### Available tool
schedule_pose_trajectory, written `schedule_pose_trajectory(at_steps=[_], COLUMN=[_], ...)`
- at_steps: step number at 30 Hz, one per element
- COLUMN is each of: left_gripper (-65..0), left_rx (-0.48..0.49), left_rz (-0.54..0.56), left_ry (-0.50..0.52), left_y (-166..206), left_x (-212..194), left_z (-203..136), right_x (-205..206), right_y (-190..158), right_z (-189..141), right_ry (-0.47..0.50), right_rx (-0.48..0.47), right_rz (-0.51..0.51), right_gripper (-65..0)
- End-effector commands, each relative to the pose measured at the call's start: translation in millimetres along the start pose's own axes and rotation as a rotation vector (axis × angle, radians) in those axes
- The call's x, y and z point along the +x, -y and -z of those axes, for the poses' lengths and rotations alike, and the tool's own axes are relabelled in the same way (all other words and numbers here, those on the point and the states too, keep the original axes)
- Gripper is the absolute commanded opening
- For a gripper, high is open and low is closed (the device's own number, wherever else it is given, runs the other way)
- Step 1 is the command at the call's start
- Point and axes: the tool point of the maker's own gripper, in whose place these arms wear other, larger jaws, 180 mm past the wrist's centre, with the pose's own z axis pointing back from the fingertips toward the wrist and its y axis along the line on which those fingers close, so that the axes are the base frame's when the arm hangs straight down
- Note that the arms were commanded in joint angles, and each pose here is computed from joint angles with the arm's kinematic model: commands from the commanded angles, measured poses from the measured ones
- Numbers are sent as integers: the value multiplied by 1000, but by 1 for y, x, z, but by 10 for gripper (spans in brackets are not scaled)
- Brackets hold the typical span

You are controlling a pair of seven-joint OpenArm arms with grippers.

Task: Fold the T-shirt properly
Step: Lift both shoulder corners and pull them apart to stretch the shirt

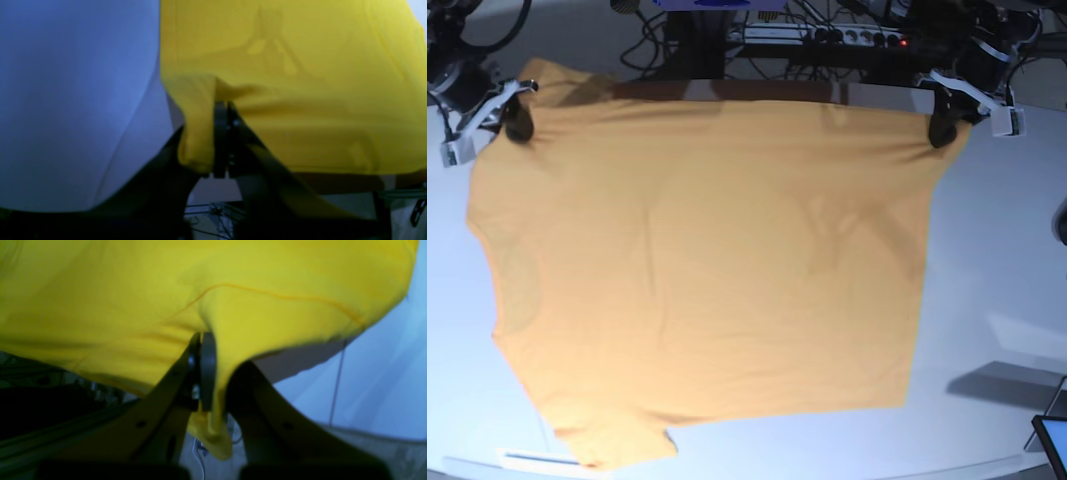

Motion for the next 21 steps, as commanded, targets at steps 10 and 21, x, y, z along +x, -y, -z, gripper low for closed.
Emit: schedule_pose_trajectory(at_steps=[10,21], left_gripper=[-650,-650], left_rx=[3,15], left_rz=[22,40], left_ry=[37,86], left_y=[3,0], left_x=[11,27], left_z=[-9,-7], right_x=[23,45], right_y=[-7,-9], right_z=[-12,-8], right_ry=[78,116], right_rx=[53,68], right_rz=[-15,23], right_gripper=[-647,-647])
